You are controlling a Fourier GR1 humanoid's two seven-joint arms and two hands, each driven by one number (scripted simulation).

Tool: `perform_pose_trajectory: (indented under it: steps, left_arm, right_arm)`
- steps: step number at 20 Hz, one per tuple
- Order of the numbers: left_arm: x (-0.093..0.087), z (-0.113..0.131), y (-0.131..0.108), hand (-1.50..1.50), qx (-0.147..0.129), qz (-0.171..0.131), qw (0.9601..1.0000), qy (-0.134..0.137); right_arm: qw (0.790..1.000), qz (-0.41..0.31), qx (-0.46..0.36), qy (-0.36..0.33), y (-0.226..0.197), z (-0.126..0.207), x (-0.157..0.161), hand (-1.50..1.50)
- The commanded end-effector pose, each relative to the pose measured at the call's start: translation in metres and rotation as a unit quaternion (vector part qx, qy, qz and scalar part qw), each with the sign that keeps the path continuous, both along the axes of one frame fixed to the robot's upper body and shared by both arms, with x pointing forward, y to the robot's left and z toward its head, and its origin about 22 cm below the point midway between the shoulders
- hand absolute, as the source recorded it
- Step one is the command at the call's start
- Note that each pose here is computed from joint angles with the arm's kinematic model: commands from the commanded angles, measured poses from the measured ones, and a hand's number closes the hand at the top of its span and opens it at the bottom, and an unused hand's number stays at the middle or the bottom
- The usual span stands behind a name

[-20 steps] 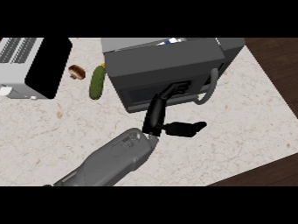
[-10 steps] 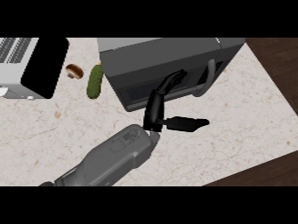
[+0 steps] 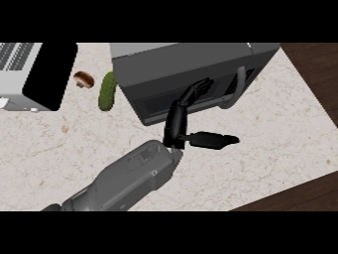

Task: Pick up the milk, place it into the microwave and close the microwave

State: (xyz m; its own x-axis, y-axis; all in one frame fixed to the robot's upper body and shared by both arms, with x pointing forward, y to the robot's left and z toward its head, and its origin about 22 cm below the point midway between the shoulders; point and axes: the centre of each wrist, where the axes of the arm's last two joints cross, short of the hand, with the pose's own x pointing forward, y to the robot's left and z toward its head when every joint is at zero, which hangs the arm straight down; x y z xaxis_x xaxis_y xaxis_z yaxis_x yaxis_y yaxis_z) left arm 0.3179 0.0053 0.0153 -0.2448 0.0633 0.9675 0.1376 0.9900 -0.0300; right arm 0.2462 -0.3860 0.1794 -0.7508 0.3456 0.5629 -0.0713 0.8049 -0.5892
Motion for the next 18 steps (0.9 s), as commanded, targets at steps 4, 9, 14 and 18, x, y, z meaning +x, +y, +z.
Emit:
perform_pose_trajectory:
  steps: [4,9,14,18]
  left_arm:
    - [0.021,0.011,0.003,-1.50,-0.004,0.034,0.9994,-0.001]
    - [0.019,0.012,0.001,-1.50,-0.013,0.029,0.9995,-0.006]
    - [0.021,0.009,0.003,-1.50,-0.011,0.034,0.9993,-0.010]
    - [0.022,0.009,0.003,-1.50,-0.015,0.032,0.9993,-0.012]
  right_arm:
    - [1.000,-0.002,-0.004,-0.004,0.002,0.005,0.009,1.50]
    - [0.979,0.086,0.163,0.090,0.018,-0.051,0.019,-1.50]
    - [0.973,0.094,0.181,0.111,0.009,-0.051,0.025,-1.50]
    - [0.969,0.107,0.189,0.117,0.004,-0.048,0.030,-1.50]
